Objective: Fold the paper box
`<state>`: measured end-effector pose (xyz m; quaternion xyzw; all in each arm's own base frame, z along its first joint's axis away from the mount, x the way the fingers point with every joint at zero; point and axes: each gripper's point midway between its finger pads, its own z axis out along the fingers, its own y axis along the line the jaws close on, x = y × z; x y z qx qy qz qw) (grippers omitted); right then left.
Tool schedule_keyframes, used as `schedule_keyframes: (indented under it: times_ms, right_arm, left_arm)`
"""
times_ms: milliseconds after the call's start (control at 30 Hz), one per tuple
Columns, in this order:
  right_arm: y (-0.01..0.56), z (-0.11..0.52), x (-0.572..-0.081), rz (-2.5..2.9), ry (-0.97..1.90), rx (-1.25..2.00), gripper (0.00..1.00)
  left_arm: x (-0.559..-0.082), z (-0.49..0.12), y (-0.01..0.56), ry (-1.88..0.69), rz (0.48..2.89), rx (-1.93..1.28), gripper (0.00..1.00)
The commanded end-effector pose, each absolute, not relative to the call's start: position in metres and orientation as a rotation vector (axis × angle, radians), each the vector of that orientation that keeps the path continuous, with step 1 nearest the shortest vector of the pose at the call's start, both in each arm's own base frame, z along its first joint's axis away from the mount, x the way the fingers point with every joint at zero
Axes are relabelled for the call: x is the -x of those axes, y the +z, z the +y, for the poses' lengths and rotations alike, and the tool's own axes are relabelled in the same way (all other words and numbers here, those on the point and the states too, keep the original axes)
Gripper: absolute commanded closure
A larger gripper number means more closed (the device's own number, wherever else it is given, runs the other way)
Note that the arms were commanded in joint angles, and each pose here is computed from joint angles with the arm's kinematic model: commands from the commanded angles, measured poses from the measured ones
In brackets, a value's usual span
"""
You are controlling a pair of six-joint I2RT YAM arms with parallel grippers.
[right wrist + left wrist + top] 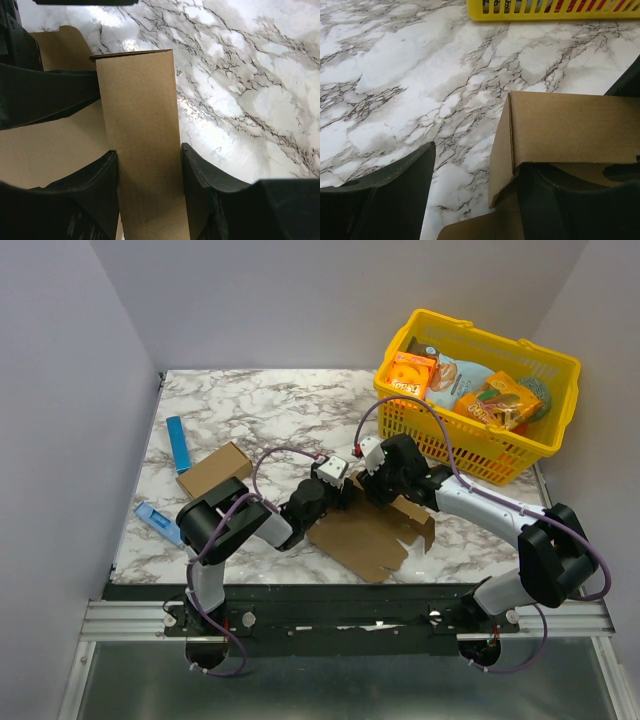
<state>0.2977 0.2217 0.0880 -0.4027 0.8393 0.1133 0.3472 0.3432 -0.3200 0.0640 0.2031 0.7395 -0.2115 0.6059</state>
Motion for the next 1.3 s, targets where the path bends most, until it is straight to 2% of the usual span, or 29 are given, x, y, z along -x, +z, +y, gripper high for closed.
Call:
schedule_keyframes:
  times_ms: [0, 367, 500, 633, 733, 933, 1200, 1267]
  right_arm:
    - [0.081, 0.224, -0.286, 2.196, 0.339, 1.07, 0.48]
    - [0.081, 0.224, -0.285, 2.193, 0.341, 1.065, 0.49]
    - [0.08, 0.223, -0.285, 2.195, 0.337, 1.064, 0.49]
    - [0.08, 0.223, -0.285, 2.196, 0.338, 1.063, 0.53]
    - [0.079, 0.223, -0.283, 2.2, 0.347, 1.066, 0.55]
    - [0.078, 0.224, -0.282, 2.203, 0.353, 1.068, 0.59]
    - [0.077, 0.223, -0.283, 2.203, 0.345, 1.067, 0.59]
    - [0.077, 0.223, -0.284, 2.207, 0.338, 1.061, 0.57]
  left_arm:
    - [-0.354, -0.327, 0.079, -0.487, 1.646, -0.425, 0.33]
    - [-0.352, -0.335, 0.072, -0.483, 1.644, -0.44, 0.46]
    - [-0.354, -0.331, 0.071, -0.421, 1.647, -0.407, 0.58]
    - [-0.358, -0.321, 0.069, -0.303, 1.661, -0.352, 0.78]
    - [-0.362, -0.311, 0.069, -0.228, 1.663, -0.308, 0.88]
    - [-0.363, -0.305, 0.07, -0.124, 1.658, -0.283, 1.0]
    - [-0.36, -0.305, 0.066, -0.047, 1.646, -0.348, 1.0]
    - [-0.357, -0.308, 0.067, -0.063, 1.642, -0.364, 0.97]
